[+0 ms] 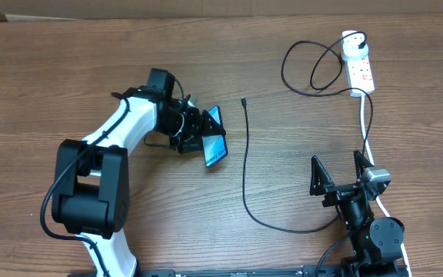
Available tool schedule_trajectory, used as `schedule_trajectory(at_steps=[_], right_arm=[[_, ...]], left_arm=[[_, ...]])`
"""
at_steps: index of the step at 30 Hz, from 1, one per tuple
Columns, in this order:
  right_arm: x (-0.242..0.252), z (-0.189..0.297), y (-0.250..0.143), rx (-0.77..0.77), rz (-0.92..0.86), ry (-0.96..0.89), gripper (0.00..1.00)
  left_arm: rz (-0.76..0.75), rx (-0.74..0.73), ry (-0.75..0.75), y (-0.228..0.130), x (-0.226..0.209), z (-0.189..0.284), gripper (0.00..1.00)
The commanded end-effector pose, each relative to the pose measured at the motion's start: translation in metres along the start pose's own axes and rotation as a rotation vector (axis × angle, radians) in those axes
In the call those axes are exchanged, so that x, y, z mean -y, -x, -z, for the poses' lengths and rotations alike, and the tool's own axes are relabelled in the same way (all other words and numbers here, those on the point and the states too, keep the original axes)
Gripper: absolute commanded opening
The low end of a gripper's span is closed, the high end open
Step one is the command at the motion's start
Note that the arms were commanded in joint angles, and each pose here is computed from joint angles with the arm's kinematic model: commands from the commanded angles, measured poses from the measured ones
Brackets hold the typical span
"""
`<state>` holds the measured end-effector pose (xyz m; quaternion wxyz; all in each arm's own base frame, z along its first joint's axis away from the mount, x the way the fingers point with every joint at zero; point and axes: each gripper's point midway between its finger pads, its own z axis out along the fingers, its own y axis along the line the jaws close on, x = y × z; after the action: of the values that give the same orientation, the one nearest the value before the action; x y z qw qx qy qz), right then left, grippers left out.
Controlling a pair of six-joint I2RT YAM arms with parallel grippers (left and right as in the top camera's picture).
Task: Plug charger to phone and switch on socket
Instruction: 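Rotate the held phone sideways toward the cable connector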
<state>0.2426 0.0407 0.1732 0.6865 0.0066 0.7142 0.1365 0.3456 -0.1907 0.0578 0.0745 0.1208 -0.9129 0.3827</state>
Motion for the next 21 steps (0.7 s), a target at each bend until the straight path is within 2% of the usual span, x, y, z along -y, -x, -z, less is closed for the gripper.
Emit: schedule_trajectory(at_steps=[1,10,21], right_arm=[[-0.002,0.000,-0.003,-0.003,0.005,0.010,1.00],[-0.002,0.000,-0.003,-0.003,0.005,0.010,1.00],[-0.002,0.000,-0.003,-0.003,0.005,0.010,1.00]], left_arm=[[0.062,-0.074,-0.219,-0.007,0.039,0.020,0.57],[0.247,-0.223,-0.457,-0.017,0.071,0.049,0.58],[0.260,-0.293,-0.592,-0.016,0.090,0.069,0.58]])
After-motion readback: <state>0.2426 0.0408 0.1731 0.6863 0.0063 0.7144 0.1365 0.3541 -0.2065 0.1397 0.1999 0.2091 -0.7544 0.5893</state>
